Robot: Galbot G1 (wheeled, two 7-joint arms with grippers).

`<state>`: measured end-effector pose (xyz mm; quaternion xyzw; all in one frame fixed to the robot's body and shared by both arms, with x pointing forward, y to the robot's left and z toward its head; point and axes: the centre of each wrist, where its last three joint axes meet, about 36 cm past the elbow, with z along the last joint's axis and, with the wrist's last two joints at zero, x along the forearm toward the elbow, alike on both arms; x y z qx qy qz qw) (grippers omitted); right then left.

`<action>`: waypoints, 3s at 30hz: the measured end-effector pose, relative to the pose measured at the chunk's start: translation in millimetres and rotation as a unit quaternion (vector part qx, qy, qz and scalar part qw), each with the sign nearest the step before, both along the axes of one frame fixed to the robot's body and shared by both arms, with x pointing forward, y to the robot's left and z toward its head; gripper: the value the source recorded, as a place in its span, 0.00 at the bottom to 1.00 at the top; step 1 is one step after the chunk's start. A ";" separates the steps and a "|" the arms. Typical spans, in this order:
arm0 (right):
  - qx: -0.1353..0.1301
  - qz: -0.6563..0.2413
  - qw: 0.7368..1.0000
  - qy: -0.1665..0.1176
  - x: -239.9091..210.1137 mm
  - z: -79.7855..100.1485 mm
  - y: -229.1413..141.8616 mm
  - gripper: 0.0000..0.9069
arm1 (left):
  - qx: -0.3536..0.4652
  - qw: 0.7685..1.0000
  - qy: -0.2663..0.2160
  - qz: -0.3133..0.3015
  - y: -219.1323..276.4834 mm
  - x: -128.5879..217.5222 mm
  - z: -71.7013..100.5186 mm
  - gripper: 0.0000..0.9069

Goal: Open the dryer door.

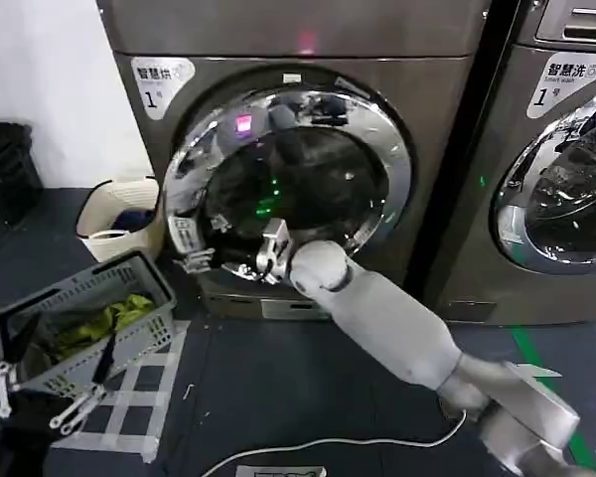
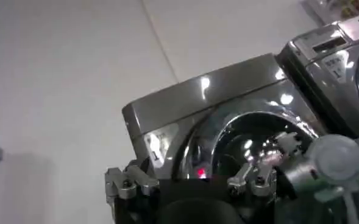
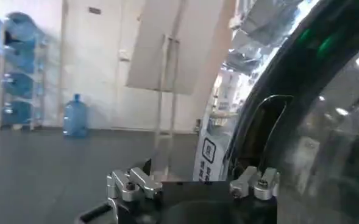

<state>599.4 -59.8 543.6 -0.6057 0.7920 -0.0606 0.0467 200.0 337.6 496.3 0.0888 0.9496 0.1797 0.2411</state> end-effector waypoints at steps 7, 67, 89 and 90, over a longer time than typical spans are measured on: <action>-0.005 0.044 0.999 0.001 -2.1 -1.6 -16.0 1.00 | -0.002 1.000 -0.007 -0.001 15.1 16.3 6.7 1.00; 0.031 0.152 0.988 -0.004 -102.5 8.6 -283.1 1.00 | 0.121 0.963 0.039 -0.238 -2.7 290.8 38.9 1.00; 0.057 -0.403 0.897 -0.175 -357.4 9.6 -451.3 1.00 | 0.103 0.922 -0.005 -0.373 -115.9 319.1 32.9 1.00; 0.045 -0.453 0.872 -0.182 -371.4 10.1 -453.4 1.00 | 0.103 0.922 -0.005 -0.374 -120.3 319.5 31.5 1.00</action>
